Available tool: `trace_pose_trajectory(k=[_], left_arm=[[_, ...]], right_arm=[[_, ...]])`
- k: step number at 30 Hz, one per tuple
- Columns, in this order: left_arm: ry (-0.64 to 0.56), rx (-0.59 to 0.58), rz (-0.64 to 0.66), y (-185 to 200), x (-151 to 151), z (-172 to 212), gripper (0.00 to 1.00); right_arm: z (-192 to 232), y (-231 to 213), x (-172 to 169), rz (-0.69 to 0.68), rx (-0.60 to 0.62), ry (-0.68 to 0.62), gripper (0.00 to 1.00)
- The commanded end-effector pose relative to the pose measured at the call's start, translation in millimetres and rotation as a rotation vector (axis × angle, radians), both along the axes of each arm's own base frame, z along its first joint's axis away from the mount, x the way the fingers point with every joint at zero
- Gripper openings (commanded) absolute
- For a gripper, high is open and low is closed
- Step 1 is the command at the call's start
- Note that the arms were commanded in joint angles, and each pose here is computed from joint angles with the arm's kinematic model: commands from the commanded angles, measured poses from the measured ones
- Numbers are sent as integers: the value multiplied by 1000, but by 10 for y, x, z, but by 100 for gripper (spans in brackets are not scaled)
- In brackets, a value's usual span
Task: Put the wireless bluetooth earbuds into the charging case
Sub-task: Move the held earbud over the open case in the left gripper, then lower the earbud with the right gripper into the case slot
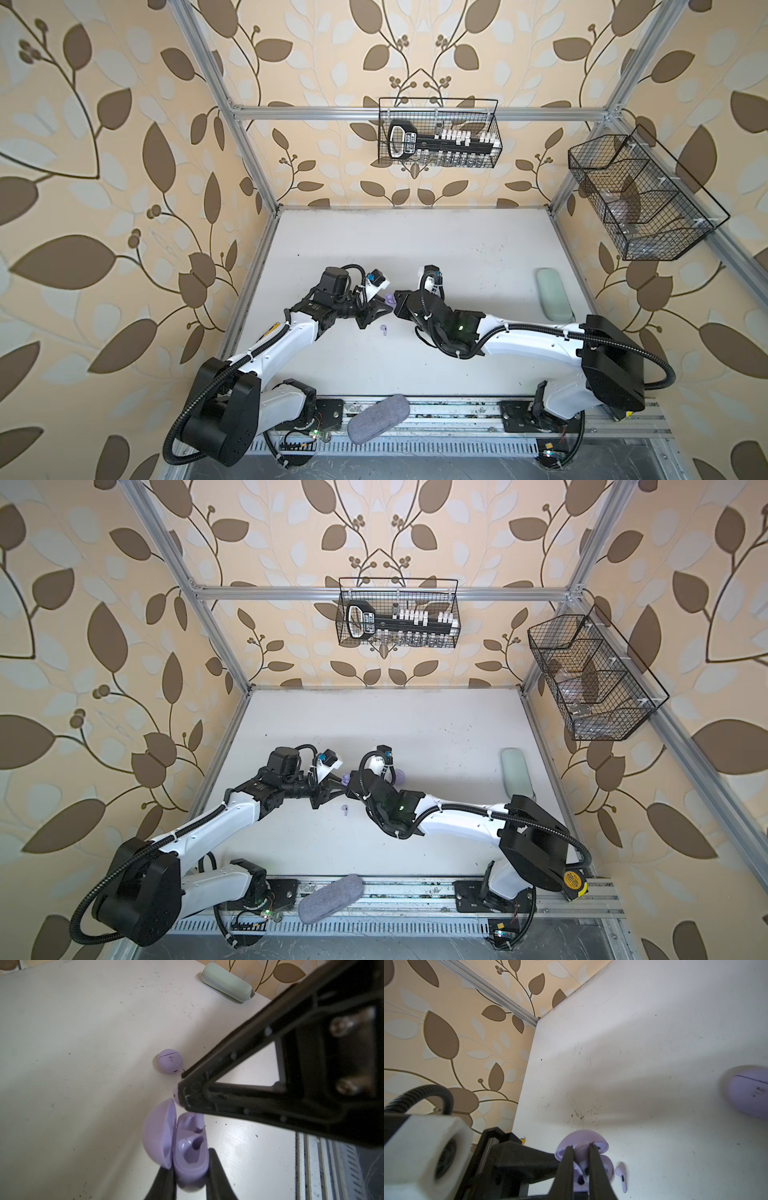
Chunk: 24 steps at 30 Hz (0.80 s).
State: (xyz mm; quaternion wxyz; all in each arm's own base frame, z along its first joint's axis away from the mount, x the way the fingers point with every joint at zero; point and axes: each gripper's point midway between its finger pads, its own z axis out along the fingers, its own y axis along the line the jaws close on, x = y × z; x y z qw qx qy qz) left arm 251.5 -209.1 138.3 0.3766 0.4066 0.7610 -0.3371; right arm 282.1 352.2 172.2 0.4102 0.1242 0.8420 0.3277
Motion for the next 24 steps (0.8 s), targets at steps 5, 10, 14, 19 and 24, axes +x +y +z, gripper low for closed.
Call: trace_pose_trajectory(k=[5, 10, 14, 19, 24], left_arm=[[-32, -7, -3, -35, 33, 93, 5], [-32, -7, -3, -34, 33, 95, 5], [-32, -7, -4, -35, 33, 94, 5], [-32, -7, -5, -36, 33, 97, 5], [-31, -6, -7, -37, 30, 92, 5]], right_arm=[[-124, 28, -31, 2, -2, 25, 11], [-156, 24, -34, 2, -11, 29, 12], [-185, 26, -39, 5, -18, 32, 12], [-215, 17, -31, -2, -25, 32, 12], [-239, 35, -18, 1, -34, 32, 12]])
